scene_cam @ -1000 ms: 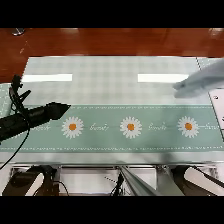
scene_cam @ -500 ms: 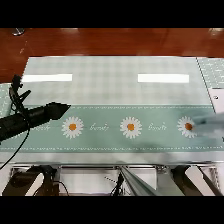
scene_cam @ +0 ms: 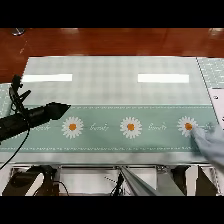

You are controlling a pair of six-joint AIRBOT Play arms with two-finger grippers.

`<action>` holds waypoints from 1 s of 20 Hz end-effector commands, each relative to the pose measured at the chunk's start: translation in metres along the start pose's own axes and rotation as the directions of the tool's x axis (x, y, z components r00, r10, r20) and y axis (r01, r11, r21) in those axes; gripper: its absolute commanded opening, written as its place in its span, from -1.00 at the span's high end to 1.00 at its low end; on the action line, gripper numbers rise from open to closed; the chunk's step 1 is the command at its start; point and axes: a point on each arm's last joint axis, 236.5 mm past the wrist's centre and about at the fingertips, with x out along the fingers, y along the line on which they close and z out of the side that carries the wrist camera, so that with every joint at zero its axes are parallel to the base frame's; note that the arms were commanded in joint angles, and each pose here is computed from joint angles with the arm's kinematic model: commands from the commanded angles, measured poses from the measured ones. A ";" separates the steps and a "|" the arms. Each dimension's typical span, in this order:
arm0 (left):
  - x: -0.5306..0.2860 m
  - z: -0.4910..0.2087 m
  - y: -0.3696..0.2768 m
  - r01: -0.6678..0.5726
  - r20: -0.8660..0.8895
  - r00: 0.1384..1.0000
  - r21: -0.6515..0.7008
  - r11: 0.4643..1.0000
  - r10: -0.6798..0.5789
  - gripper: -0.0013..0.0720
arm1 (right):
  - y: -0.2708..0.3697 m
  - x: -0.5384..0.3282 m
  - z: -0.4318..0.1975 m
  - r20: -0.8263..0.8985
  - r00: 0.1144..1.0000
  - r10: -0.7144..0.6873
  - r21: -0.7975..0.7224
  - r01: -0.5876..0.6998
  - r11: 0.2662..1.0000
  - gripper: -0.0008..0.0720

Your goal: Fold the shirts.

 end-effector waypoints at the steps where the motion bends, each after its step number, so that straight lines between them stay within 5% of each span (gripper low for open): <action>1: 0.000 -0.003 -0.001 0.006 -0.013 1.000 -0.002 1.000 -0.006 0.89 | -0.024 0.010 -0.003 0.036 0.994 -0.101 0.064 0.098 0.993 -0.75; 4: -0.003 0.009 -0.004 0.004 0.012 1.000 0.018 1.000 -0.004 0.89 | 0.010 -0.003 0.029 0.147 0.988 0.048 -0.063 -0.039 0.997 -0.73; 5: -0.006 0.023 -0.007 0.000 0.034 0.999 0.053 0.999 -0.002 0.89 | 0.029 -0.015 0.048 0.198 0.971 0.133 -0.118 -0.111 0.987 -0.59; 7: -0.016 0.066 -0.014 -0.013 0.086 0.996 0.074 0.997 0.007 0.89 | 0.078 -0.051 0.080 0.242 0.907 0.345 -0.246 -0.287 0.926 0.64; 8: -0.023 0.092 -0.020 -0.014 0.107 0.994 0.086 0.996 0.005 0.90 | 0.111 -0.074 0.093 0.239 0.844 0.481 -0.274 -0.416 0.867 0.74; 11: -0.028 0.163 -0.065 0.039 0.113 0.992 0.204 0.978 -0.063 0.90 | 0.237 -0.169 0.087 0.068 0.481 0.874 -0.411 -0.785 0.464 0.87; 13: -0.010 0.188 -0.120 0.139 0.084 0.982 0.291 0.947 -0.170 0.90 | 0.318 -0.229 0.011 -0.180 0.267 0.947 -0.602 -0.791 0.109 0.90; 14: 0.008 0.186 -0.143 0.167 0.038 0.981 0.356 0.920 -0.193 0.90 | 0.343 -0.229 -0.031 -0.255 0.305 0.918 -0.706 -0.707 0.038 0.90; 15: 0.026 0.176 -0.150 0.154 -0.015 0.987 0.414 0.897 -0.163 0.90 | 0.361 -0.209 -0.059 -0.248 0.428 0.869 -0.807 -0.588 0.059 0.90; 17: 0.061 0.135 -0.113 0.017 -0.145 0.988 0.450 0.893 0.055 0.90 | 0.373 -0.154 -0.066 -0.044 0.683 0.729 -0.933 -0.289 0.215 0.91; 19: 0.076 0.102 -0.049 -0.164 -0.210 0.936 0.453 0.876 0.284 0.90 | 0.379 -0.114 -0.067 0.081 0.782 0.618 -0.967 -0.089 0.240 0.90; 20: 0.082 0.088 -0.022 -0.219 -0.233 0.910 0.429 0.876 0.342 0.90 | 0.383 -0.093 -0.074 0.064 0.815 0.575 -0.969 -0.087 0.231 0.90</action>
